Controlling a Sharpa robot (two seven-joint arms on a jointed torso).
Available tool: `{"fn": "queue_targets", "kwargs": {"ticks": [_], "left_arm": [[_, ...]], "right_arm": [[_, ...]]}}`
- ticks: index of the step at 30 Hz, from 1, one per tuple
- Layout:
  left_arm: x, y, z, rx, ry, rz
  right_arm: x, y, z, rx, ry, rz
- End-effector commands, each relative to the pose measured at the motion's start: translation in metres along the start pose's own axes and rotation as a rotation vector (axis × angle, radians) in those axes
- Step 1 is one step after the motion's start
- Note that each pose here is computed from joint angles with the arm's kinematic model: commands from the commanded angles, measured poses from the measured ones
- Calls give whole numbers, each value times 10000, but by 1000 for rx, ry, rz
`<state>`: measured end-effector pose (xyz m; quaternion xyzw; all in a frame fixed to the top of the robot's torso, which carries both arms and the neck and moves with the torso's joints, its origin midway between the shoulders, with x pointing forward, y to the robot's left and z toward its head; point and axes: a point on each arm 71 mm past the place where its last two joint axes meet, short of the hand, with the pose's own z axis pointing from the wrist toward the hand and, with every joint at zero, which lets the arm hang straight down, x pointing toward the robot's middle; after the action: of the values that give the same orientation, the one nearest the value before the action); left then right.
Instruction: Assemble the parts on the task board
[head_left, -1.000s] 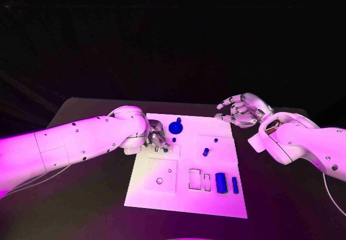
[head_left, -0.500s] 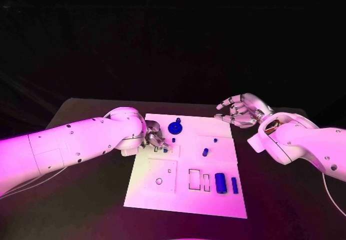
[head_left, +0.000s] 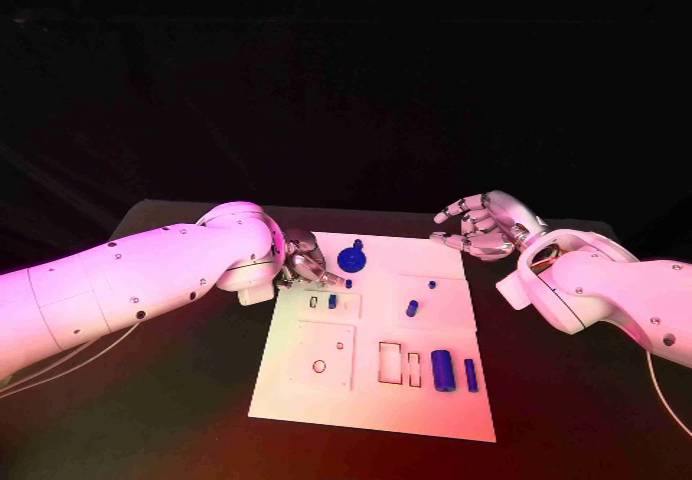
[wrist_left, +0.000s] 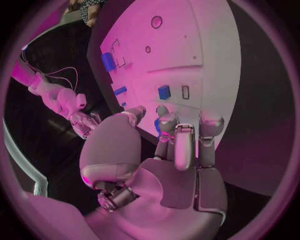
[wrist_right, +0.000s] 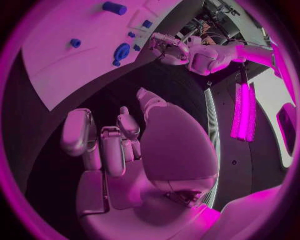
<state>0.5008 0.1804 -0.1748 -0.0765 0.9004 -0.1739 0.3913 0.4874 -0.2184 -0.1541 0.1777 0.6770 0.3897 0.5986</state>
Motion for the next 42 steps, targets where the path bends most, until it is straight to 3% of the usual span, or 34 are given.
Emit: {"fn": "queue_targets", "kwargs": {"ticks": [1, 9, 16, 28, 42], "left_arm": [[-40, -20, -45, 33, 44, -46], [-350, 56, -11, 2, -33, -24], [-513, 103, 104, -39, -70, 0], [-574, 150, 309, -98, -85, 33], [-551, 178, 439, -134, -72, 44]], "right_arm": [[3, -8, -2, -2, 10, -2], [-4, -21, 2, 3, 8, -3], [4, -16, 10, 3, 8, -3], [7, -13, 13, 3, 8, -3], [9, -10, 13, 2, 8, -3]]}}
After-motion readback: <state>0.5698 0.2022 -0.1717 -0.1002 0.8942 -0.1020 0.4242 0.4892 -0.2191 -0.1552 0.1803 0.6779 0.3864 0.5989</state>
